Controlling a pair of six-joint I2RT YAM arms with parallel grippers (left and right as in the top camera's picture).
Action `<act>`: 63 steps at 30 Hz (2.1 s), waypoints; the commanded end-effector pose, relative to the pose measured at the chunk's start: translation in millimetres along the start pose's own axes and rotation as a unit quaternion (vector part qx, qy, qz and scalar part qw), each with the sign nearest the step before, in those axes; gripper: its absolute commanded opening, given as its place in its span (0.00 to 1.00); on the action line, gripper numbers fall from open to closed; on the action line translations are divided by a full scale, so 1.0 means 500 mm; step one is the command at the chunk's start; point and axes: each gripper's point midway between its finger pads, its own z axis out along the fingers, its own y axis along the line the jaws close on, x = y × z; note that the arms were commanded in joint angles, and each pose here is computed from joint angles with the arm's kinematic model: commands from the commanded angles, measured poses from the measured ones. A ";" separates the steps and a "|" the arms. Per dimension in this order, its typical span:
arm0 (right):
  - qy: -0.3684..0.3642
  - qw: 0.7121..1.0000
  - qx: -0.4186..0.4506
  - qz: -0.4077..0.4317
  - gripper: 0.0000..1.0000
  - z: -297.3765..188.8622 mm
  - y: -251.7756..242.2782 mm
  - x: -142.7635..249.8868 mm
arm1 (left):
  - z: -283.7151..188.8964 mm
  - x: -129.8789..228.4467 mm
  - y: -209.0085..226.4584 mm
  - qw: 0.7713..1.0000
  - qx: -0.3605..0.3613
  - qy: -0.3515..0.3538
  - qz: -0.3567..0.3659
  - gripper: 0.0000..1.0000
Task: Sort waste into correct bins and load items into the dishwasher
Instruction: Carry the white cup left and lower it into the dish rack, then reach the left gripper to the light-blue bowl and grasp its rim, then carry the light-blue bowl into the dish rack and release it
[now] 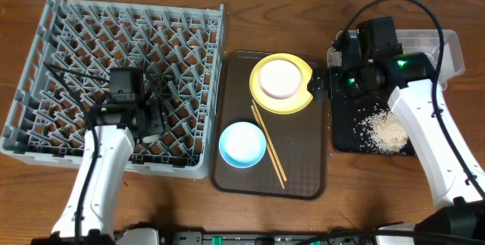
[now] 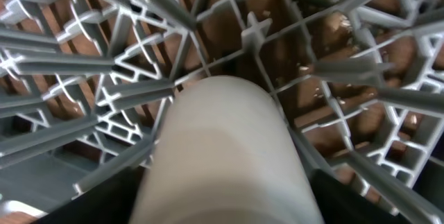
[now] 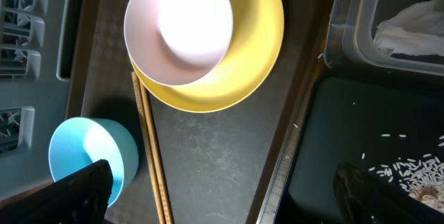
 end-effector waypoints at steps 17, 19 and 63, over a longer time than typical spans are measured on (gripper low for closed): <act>-0.019 0.996 0.045 0.081 0.99 -0.016 -0.061 -0.014 | -0.159 0.018 -0.288 0.965 0.219 -0.046 0.136 1.00; -0.025 0.990 0.062 0.128 0.99 -0.023 -0.092 -0.015 | -0.161 0.053 -0.345 0.954 0.235 -0.035 0.184 1.00; -0.018 0.978 0.077 0.193 0.99 -0.044 -0.166 0.000 | -0.282 -0.056 -0.489 0.873 0.401 -0.147 0.237 0.07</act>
